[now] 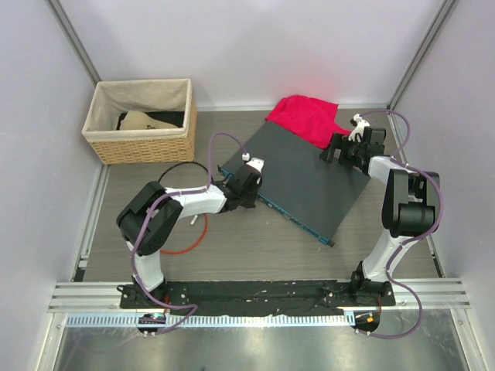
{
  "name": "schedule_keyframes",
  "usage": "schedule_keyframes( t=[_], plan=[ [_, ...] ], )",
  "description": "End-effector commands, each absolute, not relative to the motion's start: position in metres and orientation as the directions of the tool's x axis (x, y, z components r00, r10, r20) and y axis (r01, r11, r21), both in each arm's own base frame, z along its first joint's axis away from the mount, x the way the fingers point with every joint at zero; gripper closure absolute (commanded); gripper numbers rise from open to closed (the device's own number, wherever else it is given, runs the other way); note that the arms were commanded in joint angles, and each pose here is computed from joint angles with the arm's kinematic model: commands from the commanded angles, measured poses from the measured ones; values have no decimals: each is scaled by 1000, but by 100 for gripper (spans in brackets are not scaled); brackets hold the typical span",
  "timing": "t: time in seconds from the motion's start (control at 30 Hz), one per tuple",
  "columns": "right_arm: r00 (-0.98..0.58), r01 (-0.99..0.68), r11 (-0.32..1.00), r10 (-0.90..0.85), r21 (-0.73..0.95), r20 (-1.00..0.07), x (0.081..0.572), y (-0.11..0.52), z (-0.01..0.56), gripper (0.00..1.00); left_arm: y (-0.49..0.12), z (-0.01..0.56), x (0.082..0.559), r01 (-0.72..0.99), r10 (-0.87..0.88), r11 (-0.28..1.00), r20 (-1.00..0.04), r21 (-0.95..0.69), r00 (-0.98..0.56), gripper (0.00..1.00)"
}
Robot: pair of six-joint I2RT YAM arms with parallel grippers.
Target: Insert the plug into the switch port
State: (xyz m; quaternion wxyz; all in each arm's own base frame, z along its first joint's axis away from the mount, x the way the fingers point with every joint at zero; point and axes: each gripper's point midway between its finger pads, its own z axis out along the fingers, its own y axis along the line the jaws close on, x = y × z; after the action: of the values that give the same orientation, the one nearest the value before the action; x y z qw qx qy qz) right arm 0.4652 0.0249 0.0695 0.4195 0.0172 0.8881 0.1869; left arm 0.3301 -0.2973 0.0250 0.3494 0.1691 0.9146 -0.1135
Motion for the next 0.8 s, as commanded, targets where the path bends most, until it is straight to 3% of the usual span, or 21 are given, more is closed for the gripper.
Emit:
schedule_keyframes(
  t=[0.0, 0.5, 0.77],
  plan=[
    [-696, -186, 883, 191, 430, -692, 452, 52, 71, 1, -326, 65, 373, 352, 47, 915, -814, -198, -579, 86],
    [-726, -218, 875, 151, 433, -671, 445, 61, 67, 1, -348, 91, 394, 353, -63, 894, -856, -277, -512, 84],
    [-722, -196, 894, 146, 403, -676, 445, 54, 66, 1, -320, 84, 374, 314, -35, 919, -843, -238, -537, 70]
  ],
)
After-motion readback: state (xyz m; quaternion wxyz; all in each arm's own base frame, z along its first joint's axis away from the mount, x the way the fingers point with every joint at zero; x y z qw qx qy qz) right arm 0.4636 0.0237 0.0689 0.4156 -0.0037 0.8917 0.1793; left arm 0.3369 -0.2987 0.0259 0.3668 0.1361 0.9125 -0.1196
